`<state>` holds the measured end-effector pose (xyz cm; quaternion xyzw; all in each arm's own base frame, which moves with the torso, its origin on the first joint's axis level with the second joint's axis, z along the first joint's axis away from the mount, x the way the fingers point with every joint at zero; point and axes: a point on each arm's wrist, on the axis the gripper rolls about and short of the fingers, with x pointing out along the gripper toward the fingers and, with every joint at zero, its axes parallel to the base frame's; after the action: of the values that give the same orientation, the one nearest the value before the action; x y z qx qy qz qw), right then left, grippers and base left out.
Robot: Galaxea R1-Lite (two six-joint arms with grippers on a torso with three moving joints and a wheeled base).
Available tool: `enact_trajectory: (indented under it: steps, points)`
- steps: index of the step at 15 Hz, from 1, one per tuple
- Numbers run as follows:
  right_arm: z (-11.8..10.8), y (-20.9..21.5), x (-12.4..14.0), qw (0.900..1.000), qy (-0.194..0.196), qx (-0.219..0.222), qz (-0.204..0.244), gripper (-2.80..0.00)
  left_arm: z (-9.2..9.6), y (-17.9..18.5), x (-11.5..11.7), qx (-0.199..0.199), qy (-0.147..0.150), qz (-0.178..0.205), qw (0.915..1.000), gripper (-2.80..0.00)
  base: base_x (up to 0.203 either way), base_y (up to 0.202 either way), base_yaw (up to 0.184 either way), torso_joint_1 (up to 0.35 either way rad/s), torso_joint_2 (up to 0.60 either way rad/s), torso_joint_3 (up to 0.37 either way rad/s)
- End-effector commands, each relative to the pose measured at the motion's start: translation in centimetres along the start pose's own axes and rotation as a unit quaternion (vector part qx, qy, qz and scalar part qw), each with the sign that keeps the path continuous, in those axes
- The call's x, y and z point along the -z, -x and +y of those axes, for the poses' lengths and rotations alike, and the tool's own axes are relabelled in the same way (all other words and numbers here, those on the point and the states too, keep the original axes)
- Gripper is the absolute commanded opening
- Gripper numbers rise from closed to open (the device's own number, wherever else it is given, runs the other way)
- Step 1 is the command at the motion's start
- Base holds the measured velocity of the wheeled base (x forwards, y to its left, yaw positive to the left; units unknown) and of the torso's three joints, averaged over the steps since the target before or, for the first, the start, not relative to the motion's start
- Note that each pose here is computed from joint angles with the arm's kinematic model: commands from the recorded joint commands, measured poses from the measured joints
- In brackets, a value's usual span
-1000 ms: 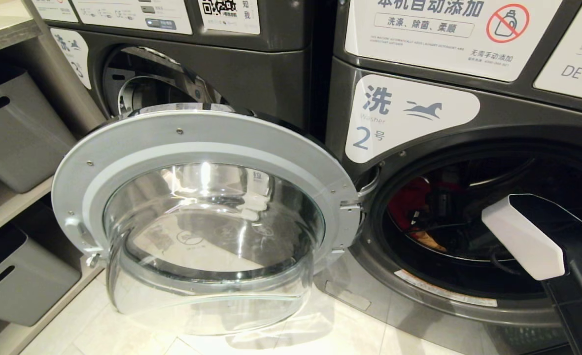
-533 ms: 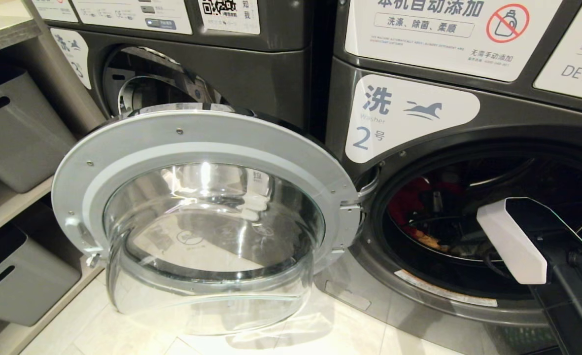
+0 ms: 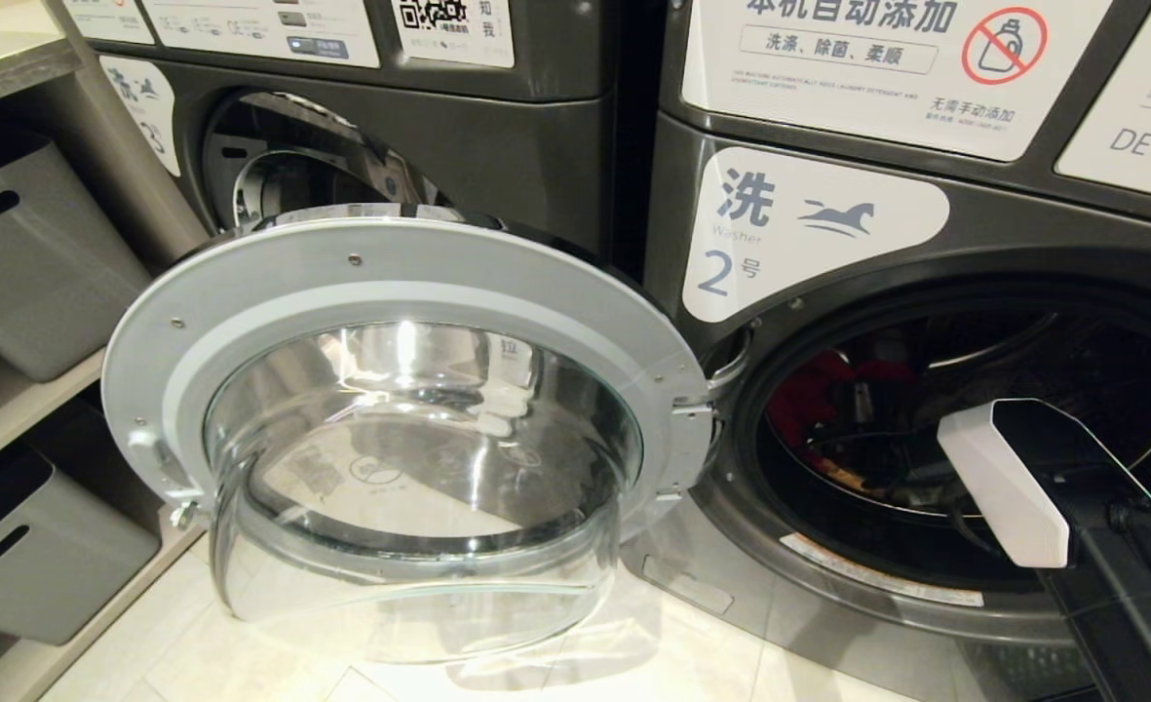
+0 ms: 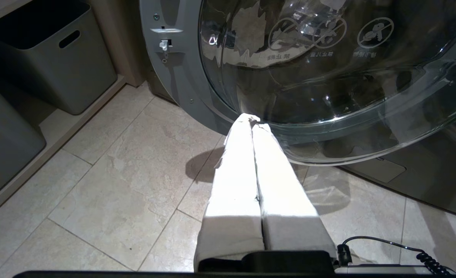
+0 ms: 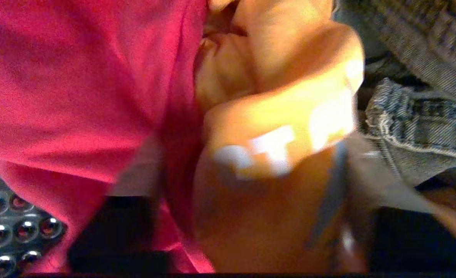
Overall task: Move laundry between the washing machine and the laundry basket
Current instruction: Pick a cloth and place it into the basket
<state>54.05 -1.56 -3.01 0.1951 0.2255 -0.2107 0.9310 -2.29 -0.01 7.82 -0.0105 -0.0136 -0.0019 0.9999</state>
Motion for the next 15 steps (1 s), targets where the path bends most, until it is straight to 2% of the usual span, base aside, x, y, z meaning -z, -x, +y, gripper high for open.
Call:
enact_trajectory:
  steps: [1, 10, 15]
  points:
    - [0.2, 0.3, -0.6, 1.0, -0.003, -0.003, -0.007, -2.8, 0.0, -0.1, 0.3, 0.0, 0.0, 0.004, 1.0, -2.8, 0.0, 0.0, 0.0, 0.0, 0.0, 0.0]
    - [0.2, 0.6, -1.2, 1.0, -0.005, -0.001, -0.011, -2.8, 0.0, -0.1, 0.3, 0.0, 0.0, 0.004, 1.0, -2.8, 0.0, 0.0, 0.0, 0.0, 0.0, 0.0]
    - [0.9, 3.3, -4.1, 0.999, -0.02, -0.006, -0.031, -2.8, 0.0, -0.1, 0.3, 0.0, 0.0, 0.004, 1.0, -2.8, 0.0, 0.0, 0.0, 0.0, 0.0, 0.0]
